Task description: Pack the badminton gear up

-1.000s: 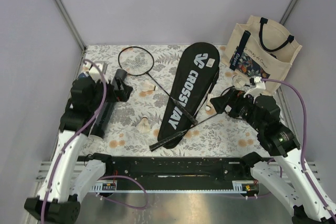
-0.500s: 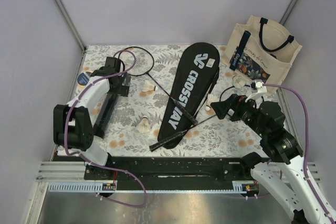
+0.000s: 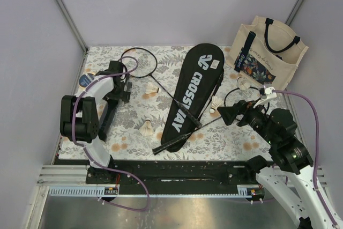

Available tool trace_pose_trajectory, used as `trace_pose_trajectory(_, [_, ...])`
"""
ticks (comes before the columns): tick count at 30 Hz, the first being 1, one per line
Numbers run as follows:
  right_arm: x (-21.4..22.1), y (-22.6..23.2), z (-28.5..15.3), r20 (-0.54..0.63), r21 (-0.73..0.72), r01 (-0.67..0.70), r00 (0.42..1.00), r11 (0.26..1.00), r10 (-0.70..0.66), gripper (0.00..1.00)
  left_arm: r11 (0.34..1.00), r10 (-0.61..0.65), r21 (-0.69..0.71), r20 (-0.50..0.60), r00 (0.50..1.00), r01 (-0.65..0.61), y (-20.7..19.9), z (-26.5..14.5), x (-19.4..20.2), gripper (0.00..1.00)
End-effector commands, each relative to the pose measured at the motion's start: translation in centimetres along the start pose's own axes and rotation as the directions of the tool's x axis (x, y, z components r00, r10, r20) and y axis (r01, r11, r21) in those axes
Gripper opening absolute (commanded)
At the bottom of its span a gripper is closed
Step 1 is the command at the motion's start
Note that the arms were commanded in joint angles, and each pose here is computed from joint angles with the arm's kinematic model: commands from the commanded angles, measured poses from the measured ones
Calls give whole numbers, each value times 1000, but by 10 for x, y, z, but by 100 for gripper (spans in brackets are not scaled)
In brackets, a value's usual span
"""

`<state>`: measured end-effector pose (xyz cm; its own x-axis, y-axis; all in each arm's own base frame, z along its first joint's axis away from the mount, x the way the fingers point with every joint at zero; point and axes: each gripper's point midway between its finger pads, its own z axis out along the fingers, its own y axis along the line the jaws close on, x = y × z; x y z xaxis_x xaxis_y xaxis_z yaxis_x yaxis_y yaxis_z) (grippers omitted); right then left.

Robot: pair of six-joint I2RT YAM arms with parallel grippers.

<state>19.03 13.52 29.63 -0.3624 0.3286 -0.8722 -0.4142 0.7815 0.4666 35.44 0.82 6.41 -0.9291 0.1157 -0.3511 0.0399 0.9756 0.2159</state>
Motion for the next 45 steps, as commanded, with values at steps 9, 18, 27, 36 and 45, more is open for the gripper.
trace_pose_trajectory(9, [-10, 3, -8, 41, -9, 28, 999, 1000, -28, 100, 1000, -20, -18, -57, 998, 19, 0, 19, 2, 68])
trace_pose_trajectory(18, [-8, 6, -8, 35, -18, -10, 999, 1000, 11, 99, 976, -194, 128, 145, 970, 176, -8, -59, -34, 54])
trace_pose_trajectory(27, [-2, 10, -4, 25, -50, -54, 998, 997, 55, 100, 890, -336, 411, 295, 894, 199, -37, -135, -59, 50])
trace_pose_trajectory(36, [8, 42, 17, 33, -291, -72, 996, 954, 85, 93, 505, -774, 773, 206, 599, 385, -62, -215, -79, 48])
trace_pose_trajectory(45, [26, 45, 44, 48, -385, -86, 992, 919, 113, 80, -52, -923, 814, -260, 283, 579, -75, -224, -57, 43])
